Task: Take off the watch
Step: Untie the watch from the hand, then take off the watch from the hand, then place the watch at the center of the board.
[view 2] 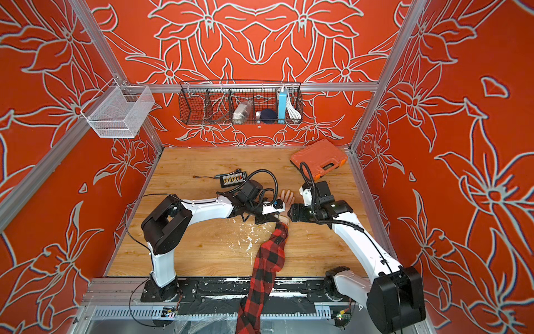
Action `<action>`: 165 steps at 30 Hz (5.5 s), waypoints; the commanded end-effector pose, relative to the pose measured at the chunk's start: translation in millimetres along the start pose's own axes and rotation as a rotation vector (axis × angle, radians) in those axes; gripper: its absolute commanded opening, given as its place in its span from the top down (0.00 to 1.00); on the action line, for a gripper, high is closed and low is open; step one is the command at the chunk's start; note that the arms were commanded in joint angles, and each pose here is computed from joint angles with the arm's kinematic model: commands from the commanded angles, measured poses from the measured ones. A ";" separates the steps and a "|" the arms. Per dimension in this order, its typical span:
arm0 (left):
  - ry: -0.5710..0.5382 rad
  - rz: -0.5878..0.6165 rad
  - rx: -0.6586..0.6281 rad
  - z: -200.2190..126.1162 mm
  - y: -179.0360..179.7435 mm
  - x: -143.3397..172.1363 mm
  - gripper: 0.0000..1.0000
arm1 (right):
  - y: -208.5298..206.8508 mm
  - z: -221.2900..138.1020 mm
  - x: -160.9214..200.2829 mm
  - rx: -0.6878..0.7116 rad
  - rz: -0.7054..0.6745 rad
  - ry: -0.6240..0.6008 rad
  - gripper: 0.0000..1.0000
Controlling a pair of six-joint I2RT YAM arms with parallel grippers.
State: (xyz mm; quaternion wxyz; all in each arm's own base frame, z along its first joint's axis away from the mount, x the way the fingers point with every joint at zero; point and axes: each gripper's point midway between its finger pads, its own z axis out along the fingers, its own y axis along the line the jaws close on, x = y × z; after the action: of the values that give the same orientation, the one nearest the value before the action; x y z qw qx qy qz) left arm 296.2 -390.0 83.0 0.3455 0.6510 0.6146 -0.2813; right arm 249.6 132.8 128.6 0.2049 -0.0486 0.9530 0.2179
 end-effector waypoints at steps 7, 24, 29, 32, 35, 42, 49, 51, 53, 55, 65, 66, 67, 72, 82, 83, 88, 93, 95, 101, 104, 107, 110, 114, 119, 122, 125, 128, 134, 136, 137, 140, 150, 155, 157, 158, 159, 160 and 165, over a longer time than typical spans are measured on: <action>0.025 0.013 -0.044 -5.6 3.6 9.5 0.74 | 4.0 0.7 -4.2 -0.028 -0.013 -0.012 0.19; -0.072 -0.008 -0.088 -33.7 9.7 -11.3 0.79 | 18.7 11.3 -0.7 -0.089 -0.203 -0.087 0.22; -0.091 -0.008 -0.103 -42.7 11.0 -16.8 0.80 | 14.8 16.5 1.3 -0.075 -0.187 -0.071 0.22; -0.093 -0.009 -0.114 -47.2 12.7 -17.5 0.81 | 12.7 16.9 0.1 -0.061 -0.179 -0.072 0.21; -0.108 -0.011 -0.134 -54.6 16.4 -21.6 0.82 | 12.9 16.1 -1.7 -0.058 -0.177 -0.075 0.21; -0.142 0.003 -0.156 -68.1 21.4 -37.6 0.82 | 17.3 18.6 -2.1 -0.085 -0.168 -0.065 0.22; -0.158 0.027 -0.208 -84.4 28.5 -52.0 0.82 | 15.8 22.2 0.0 -0.083 -0.145 -0.048 0.22; -0.157 0.034 -0.232 -90.8 32.1 -54.9 0.82 | 15.6 22.7 0.3 -0.082 -0.143 -0.045 0.22; -0.145 0.034 -0.267 -97.5 37.2 -55.1 0.82 | 15.5 22.2 -0.6 -0.080 -0.142 -0.047 0.21; -0.140 0.023 -0.298 -106.6 42.5 -54.4 0.82 | 15.5 21.6 -0.8 -0.079 -0.143 -0.047 0.22; -0.009 -0.180 -0.484 -159.5 64.2 -32.0 0.84 | 15.3 19.5 -2.9 -0.069 -0.158 -0.047 0.21; 0.018 -0.215 -0.503 -165.0 63.2 -27.5 0.84 | 15.5 19.2 -3.7 -0.068 -0.159 -0.049 0.21; 0.045 -0.248 -0.526 -171.3 61.6 -22.1 0.84 | 15.3 19.1 -3.9 -0.066 -0.159 -0.049 0.21; 0.126 -0.426 -0.662 -211.4 50.6 -5.1 0.90 | 16.5 18.3 -5.7 -0.069 -0.167 -0.052 0.21; 0.314 -0.825 -0.852 -279.0 -9.6 51.8 0.91 | 19.8 20.3 -9.7 -0.082 -0.177 -0.045 0.21; 0.348 -0.861 -0.866 -284.5 -16.7 58.5 0.91 | 20.5 20.6 -9.6 -0.086 -0.178 -0.043 0.21; 0.466 -0.965 -0.875 -295.6 -34.9 76.5 0.90 | 20.9 24.2 -11.4 -0.089 -0.178 -0.030 0.21; 0.534 -1.003 -0.824 -282.9 -18.3 88.1 0.89 | 21.7 23.8 -13.7 -0.088 -0.180 -0.031 0.21; 0.561 -1.017 -0.793 -274.9 -7.3 93.5 0.90 | 20.6 22.6 -13.7 -0.079 -0.181 -0.034 0.21; 0.592 -1.072 -0.699 -240.9 30.8 119.1 0.91 | 18.0 20.9 -10.1 -0.068 -0.181 -0.033 0.21; 0.624 -1.096 -0.664 -224.7 48.4 132.7 0.92 | 17.5 19.4 -9.2 -0.066 -0.179 -0.039 0.21; 0.638 -1.129 -0.636 -209.8 63.1 146.8 0.92 | 16.9 18.1 -8.2 -0.063 -0.180 -0.042 0.21; 0.648 -1.176 -0.607 -196.4 72.5 163.4 0.92 | 16.1 17.6 -6.3 -0.060 -0.180 -0.039 0.21; 0.654 -1.237 -0.596 -188.2 79.6 182.1 0.92 | 15.8 16.8 -4.5 -0.061 -0.178 -0.041 0.21; 0.647 -1.287 -0.620 -189.8 90.8 200.6 0.92 | 16.4 16.6 -4.3 -0.066 -0.178 -0.045 0.21; 0.667 -1.314 -0.617 -189.2 92.9 212.2 0.91 | 16.7 16.8 -4.7 -0.066 -0.181 -0.042 0.21; 0.687 -1.350 -0.617 -190.4 91.9 224.0 0.90 | 17.9 15.3 -6.7 -0.069 -0.182 -0.047 0.21; 0.690 -1.382 -0.647 -199.2 93.2 231.8 0.89 | 19.1 14.1 -7.8 -0.071 -0.183 -0.050 0.21; 0.666 -1.436 -0.732 -231.3 100.4 241.7 0.86 | 20.6 12.5 -9.3 -0.074 -0.194 -0.049 0.21; 0.668 -1.464 -0.736 -239.1 99.0 245.9 0.83 | 21.3 11.8 -9.7 -0.075 -0.199 -0.047 0.21; 0.670 -1.476 -0.739 -242.9 98.0 247.8 0.82 | 21.4 11.5 -10.1 -0.074 -0.201 -0.049 0.21; 0.681 -1.480 -0.759 -252.0 95.8 249.3 0.74 | 22.5 10.4 -11.3 -0.077 -0.202 -0.052 0.21; 0.635 -1.447 -0.839 -280.8 101.8 233.4 0.51 | 21.6 6.4 -10.9 -0.070 -0.200 -0.067 0.21; 0.441 -1.408 -0.939 -298.5 115.9 207.7 0.29 | 14.0 1.4 -30.9 0.004 -0.182 -0.126 0.18; 0.391 -1.392 -0.977 -304.7 119.4 201.5 0.19 | 1.3 -2.3 -43.0 0.094 -0.159 -0.151 0.12; 0.374 -1.386 -0.999 -308.4 121.3 200.1 0.15 | -3.7 -3.2 -49.4 0.131 -0.154 -0.163 0.09; 0.363 -1.380 -1.016 -311.0 122.8 199.4 0.13 | -8.5 -3.6 -54.4 0.164 -0.150 -0.174 0.07; 0.352 -1.378 -1.039 -314.4 124.7 199.5 0.10 | -14.6 -4.0 -61.2 0.203 -0.147 -0.191 0.04; 0.291 -1.363 -1.190 -333.4 127.8 207.5 0.01 | -41.3 -9.5 -95.4 0.359 -0.177 -0.269 0.02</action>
State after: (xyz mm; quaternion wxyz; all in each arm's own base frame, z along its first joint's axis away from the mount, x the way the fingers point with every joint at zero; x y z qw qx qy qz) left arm 414.7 -15.8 125.1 0.2600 -0.0743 0.9628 0.0011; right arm 318.3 116.9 149.6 0.3180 -0.0793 0.9392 0.1024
